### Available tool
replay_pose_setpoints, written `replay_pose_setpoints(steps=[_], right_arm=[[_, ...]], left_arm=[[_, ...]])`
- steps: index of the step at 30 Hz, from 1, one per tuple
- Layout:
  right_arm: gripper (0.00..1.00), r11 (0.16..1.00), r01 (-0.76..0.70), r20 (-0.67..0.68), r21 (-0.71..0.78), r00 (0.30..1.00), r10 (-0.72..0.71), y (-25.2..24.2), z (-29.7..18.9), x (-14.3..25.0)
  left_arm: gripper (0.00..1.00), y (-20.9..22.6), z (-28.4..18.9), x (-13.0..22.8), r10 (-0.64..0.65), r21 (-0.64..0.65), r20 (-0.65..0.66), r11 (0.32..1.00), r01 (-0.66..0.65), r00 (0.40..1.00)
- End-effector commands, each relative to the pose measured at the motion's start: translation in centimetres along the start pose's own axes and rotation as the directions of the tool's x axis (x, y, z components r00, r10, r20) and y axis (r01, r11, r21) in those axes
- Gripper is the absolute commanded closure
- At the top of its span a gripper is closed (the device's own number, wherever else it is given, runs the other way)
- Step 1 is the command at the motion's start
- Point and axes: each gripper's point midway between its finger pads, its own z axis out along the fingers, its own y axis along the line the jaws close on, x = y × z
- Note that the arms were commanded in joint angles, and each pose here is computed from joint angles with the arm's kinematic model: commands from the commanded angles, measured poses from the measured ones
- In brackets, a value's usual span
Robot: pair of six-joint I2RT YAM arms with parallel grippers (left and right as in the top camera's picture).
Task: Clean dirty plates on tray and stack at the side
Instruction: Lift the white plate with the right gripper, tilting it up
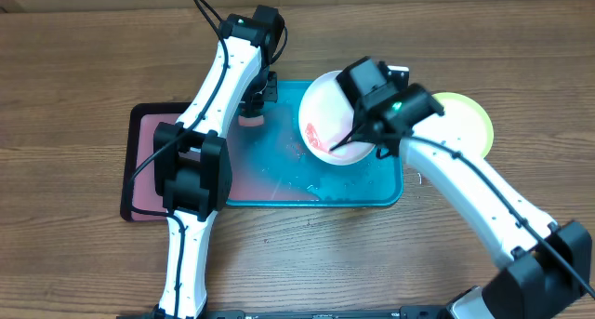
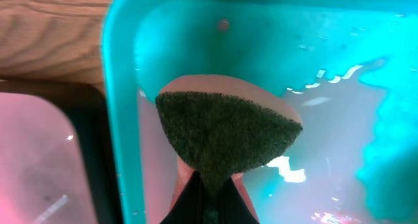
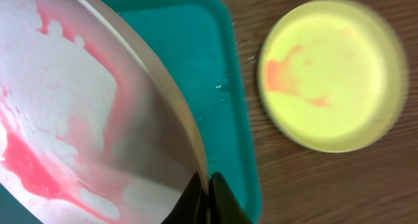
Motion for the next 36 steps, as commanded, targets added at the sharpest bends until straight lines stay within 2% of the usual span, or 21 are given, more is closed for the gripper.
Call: replay_pose_setpoints(steps=[1,6,13,19,23,30,34,36], right_arm=[[0.96,0.979,-0.049,0.253,0.199,0.967,-0.003,-2.8,-4.0,-2.7],[0.96,0.938,-0.061,0.419,0.340,0.903,-0.093,-3.7,-8.0,-2.4],[0.97,0.898,-0.047,0.564,0.437,0.792,-0.233,-3.6,-12.4,-2.2],[0.96,0.862,-0.023,0.621,0.506,0.704,-0.346,-3.5,-14.9,-2.6],[0.96,0.857,-0.025,0.635,0.515,0.682,-0.362,-3.4,-15.4,-2.7],[0.96,0.870,-0.040,0.643,0.492,0.690,-0.332,-3.3,-15.2,-2.6],[0.96,0.921,-0.131,0.583,0.367,0.803,-0.119,-3.9,-12.2,-1.1],[0.96,0.932,-0.178,0.468,0.317,0.884,0.010,-4.2,-9.4,0.1]], left_arm=[[0.96,-1.3,0.0,-0.1,-0.028,0.076,-0.018,0.997,0.029,0.999],[0.96,-1.4,0.0,-0.1,-0.028,0.083,-0.019,0.996,0.030,0.999],[0.96,-1.4,0.0,0.0,-0.028,0.083,-0.020,0.996,0.030,0.999],[0.96,-1.4,0.0,0.0,-0.028,0.082,-0.021,0.996,0.030,0.999],[0.96,-1.4,0.0,0.0,-0.028,0.083,-0.021,0.996,0.030,0.999],[0.96,-1.4,0.0,-0.1,-0.028,0.082,-0.020,0.996,0.030,0.999],[0.96,-1.4,0.0,0.0,-0.028,0.082,-0.021,0.996,0.029,0.999],[0.96,-1.4,0.0,0.0,-0.028,0.082,-0.022,0.996,0.029,0.999]])
